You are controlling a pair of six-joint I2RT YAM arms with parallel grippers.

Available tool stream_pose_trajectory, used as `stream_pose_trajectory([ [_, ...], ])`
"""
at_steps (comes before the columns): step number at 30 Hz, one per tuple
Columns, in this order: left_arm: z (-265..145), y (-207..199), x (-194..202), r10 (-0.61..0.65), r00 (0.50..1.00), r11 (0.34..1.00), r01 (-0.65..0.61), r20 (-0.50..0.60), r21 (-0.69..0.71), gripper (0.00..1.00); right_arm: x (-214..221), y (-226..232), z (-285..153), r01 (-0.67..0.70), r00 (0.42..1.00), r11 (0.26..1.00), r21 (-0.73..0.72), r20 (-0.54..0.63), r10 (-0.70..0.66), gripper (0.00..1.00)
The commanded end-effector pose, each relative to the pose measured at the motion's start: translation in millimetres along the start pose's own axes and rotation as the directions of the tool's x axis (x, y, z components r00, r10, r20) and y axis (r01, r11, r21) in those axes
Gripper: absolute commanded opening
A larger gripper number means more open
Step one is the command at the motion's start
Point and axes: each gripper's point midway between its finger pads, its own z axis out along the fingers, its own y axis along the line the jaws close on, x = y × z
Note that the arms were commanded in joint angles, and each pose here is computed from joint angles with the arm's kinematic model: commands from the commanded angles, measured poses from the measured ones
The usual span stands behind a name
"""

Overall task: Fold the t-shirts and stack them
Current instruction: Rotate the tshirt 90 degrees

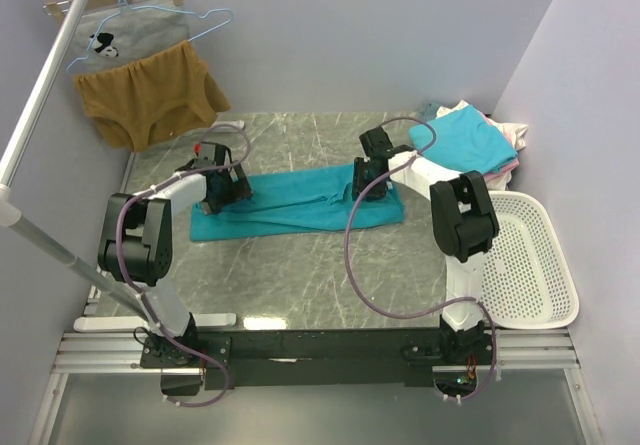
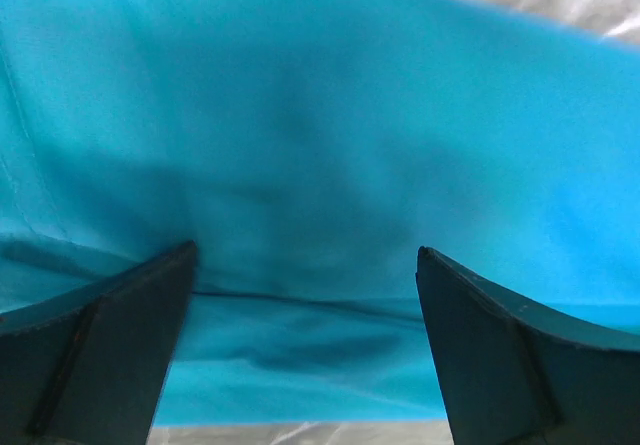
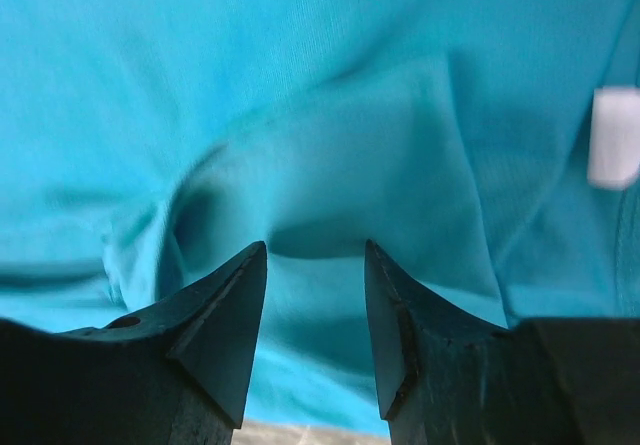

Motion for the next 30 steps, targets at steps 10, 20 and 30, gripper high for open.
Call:
stream_pose_trajectory([
  [10, -37.9, 7.0, 121.1, -0.022, 0.974, 1.000, 0.025, -0.224, 0.011, 0.99, -42.8, 9.7, 33.2, 0.036, 0.997, 0.998, 0.044, -0.072, -0.033, 0.51],
  [20, -101.8, -49.8, 218.5, 0.116, 0.919, 0.966, -0.016, -0.377, 0.257, 0.99, -117.6, 77.7, 18.9, 0.216, 0.976, 0.952, -0.215, 0.078, -0.204, 0.54],
  [30, -142.6, -104.9, 77.0, 0.231, 0.970, 0.955, -0.242, 0.077, 0.172, 0.99, -194.9, 73.5, -146.4, 0.258, 0.836, 0.923, -0.284, 0.544, -0.067, 0.59],
])
